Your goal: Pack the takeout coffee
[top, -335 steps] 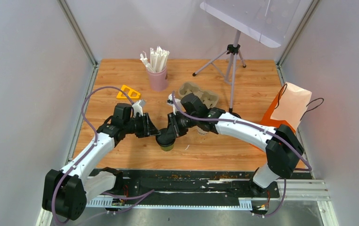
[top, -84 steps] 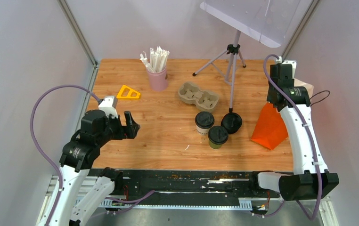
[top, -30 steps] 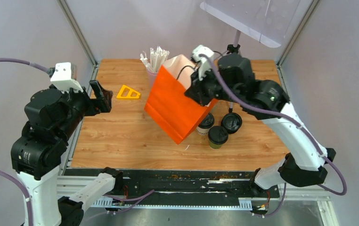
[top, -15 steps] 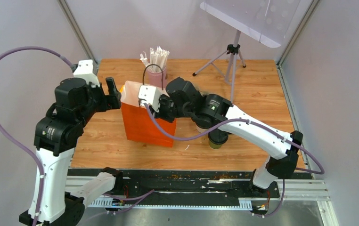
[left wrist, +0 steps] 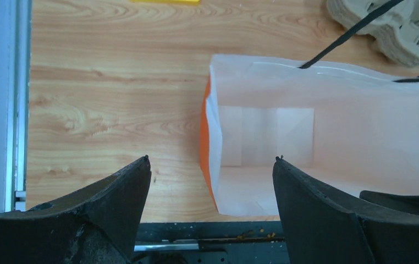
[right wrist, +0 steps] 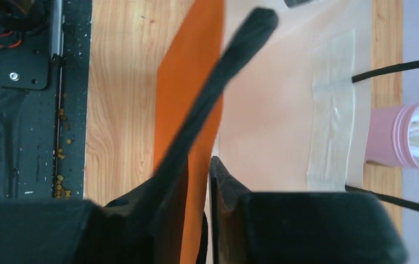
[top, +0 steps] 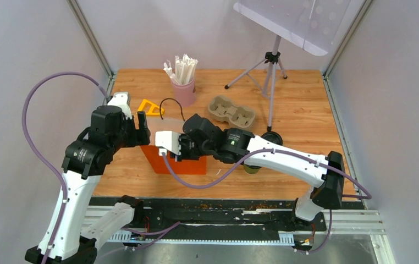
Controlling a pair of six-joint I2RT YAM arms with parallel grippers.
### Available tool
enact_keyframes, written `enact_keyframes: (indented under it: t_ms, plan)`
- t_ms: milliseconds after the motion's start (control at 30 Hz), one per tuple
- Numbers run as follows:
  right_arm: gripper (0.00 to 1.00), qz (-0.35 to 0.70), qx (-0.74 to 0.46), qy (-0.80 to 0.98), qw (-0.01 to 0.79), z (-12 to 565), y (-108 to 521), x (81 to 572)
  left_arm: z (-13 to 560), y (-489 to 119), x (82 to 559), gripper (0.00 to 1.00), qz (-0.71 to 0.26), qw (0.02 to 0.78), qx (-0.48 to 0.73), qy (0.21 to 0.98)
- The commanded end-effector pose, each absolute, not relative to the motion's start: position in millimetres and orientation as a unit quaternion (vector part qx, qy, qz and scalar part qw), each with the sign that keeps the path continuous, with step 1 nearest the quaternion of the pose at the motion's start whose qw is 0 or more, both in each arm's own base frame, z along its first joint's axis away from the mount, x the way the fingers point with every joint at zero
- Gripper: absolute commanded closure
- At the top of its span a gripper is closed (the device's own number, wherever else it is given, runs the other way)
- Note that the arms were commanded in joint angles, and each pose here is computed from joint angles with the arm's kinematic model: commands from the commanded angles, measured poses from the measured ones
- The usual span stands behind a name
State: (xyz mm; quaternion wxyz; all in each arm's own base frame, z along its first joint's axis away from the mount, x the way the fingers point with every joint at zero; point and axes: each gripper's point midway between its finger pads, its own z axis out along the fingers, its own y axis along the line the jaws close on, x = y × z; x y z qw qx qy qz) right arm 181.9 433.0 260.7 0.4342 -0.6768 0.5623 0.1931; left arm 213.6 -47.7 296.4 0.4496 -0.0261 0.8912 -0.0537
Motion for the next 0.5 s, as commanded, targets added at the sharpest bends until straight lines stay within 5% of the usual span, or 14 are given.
enact_keyframes:
  t_ms: [0,467]
  plan:
    - [0.73,0.201,-0.67,0.551,0.456,276.3,442.2,172.1,297.9,-53.8,218.6,0.12,-0.072,0.465,-0.025,0.882]
    - [0.18,0.291,-0.563,0.563,0.531,389.6,409.8,152.3,314.7,-55.0,217.2,0.08,-0.074,0.482,0.003,0.873]
